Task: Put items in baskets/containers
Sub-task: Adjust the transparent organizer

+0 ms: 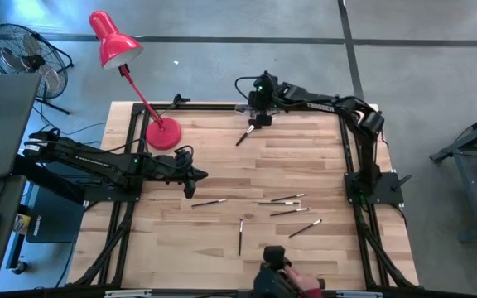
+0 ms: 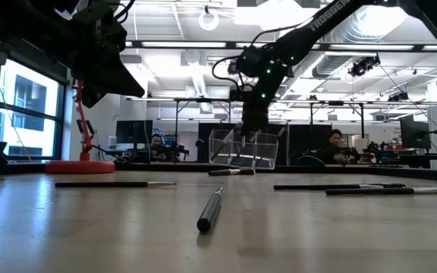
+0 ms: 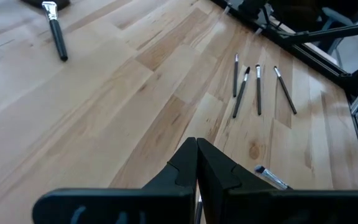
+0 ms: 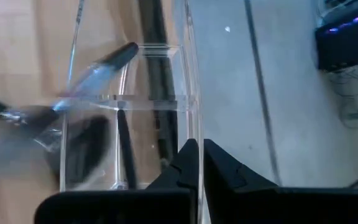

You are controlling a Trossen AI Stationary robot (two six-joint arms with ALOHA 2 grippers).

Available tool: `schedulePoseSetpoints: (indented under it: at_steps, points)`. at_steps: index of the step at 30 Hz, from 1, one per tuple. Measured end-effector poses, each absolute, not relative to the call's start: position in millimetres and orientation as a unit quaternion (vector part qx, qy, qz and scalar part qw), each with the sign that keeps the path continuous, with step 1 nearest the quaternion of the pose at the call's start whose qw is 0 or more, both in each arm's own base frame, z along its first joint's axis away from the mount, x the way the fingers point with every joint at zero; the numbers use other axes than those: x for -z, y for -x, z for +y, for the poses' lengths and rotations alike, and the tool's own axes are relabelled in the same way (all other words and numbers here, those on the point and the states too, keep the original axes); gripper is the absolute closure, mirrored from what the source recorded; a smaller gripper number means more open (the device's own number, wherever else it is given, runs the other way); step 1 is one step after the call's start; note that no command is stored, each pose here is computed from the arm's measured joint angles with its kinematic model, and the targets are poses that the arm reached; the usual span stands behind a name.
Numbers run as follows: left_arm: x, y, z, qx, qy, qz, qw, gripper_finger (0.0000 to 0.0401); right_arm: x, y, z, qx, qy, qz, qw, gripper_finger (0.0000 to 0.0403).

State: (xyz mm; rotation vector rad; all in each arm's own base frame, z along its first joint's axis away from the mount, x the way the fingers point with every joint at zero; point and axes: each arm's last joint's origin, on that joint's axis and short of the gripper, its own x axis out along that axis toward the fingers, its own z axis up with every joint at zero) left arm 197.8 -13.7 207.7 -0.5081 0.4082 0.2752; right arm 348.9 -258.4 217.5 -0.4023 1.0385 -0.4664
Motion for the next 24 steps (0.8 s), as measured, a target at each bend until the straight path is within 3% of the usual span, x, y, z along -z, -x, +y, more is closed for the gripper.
schedulePoseSetpoints:
  at_steps: [4,12,24]
  points:
    - [-208,-198,-14,-0.136,0.25,0.2,0.937,0.0401,-210,-351,-258,0.202,0.196,0.499,0.82,0.0403]
    - [-207,-198,-14,-0.136,0.25,0.202,0.937,0.0401,-203,-347,-245,0.122,0.114,0.515,0.841,0.0402]
    - [-207,-198,-14,-0.136,0.249,0.201,0.938,0.0401,-196,-372,-174,-0.036,0.064,0.529,0.845,0.0402]
